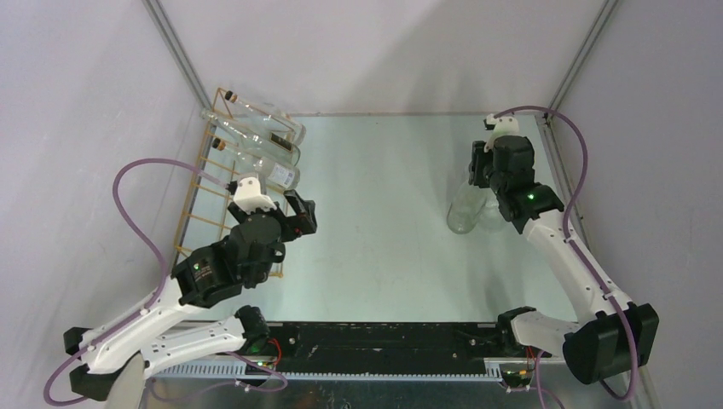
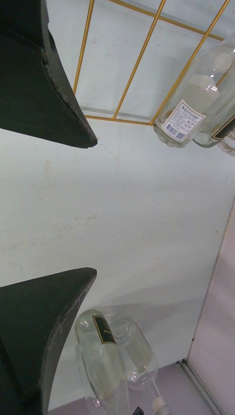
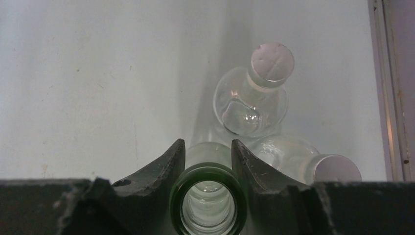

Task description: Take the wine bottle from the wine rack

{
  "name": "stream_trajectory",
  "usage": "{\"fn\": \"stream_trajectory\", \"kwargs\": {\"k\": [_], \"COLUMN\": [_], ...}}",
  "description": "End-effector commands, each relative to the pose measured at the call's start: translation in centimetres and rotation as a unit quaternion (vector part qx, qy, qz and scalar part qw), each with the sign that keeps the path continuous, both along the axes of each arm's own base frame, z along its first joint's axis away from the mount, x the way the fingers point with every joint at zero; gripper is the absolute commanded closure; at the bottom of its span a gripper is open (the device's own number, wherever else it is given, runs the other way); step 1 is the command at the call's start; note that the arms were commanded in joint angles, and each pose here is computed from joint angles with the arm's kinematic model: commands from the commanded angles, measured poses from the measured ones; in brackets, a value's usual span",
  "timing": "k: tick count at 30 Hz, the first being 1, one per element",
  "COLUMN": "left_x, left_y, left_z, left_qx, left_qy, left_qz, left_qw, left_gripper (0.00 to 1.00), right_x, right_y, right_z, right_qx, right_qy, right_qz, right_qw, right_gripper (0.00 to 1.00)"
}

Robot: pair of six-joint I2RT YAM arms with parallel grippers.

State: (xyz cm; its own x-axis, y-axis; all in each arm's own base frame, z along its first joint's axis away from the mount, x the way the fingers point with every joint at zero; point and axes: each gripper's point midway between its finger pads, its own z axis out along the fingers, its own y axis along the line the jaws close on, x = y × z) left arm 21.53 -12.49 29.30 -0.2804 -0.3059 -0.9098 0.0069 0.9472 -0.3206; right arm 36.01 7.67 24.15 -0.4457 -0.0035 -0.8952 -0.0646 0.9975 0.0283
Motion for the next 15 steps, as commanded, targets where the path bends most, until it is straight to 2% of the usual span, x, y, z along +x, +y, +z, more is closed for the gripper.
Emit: {"fn": "stream_trajectory", "kwargs": {"k": [1, 5, 9, 12, 15], "left_x": [0.02, 0.0, -0.02, 0.03, 0.07], "left_y": [0.28, 0.28, 0.4, 0.49, 0.45], "left_z": [0.07, -0.1, -0.39, -0.45, -0.31], "left_qx": [0.0, 0.001, 0.0, 0.001, -0.001], "left_qy": [0.0, 0.002, 0.003, 0.003, 0.004], "left_qz": [0.002, 0.002, 0.004, 0.006, 0.006], "left_qw": [1.0, 1.0, 1.0, 1.0, 1.0], "left_gripper": [0.0, 0.0, 0.0, 0.0, 0.0], "right_x": [2.28, 2.53, 2.44, 2.36, 2.08], "right_y": [-0.59, -0.93, -0.79, -0.49, -0.11], "right_z": [7.6, 7.33, 6.8, 6.63, 6.85], "right_qx": [0.036, 0.032, 0.034, 0.037, 0.045], "right_qy": [-0.113, -0.11, -0.1, -0.096, -0.096], "right_qz": [-0.024, -0.032, -0.028, -0.02, -0.011], "right_qw": [0.993, 0.993, 0.994, 0.995, 0.994], "right_gripper": [1.0, 0.98, 0.86, 0.7, 0.62]}}
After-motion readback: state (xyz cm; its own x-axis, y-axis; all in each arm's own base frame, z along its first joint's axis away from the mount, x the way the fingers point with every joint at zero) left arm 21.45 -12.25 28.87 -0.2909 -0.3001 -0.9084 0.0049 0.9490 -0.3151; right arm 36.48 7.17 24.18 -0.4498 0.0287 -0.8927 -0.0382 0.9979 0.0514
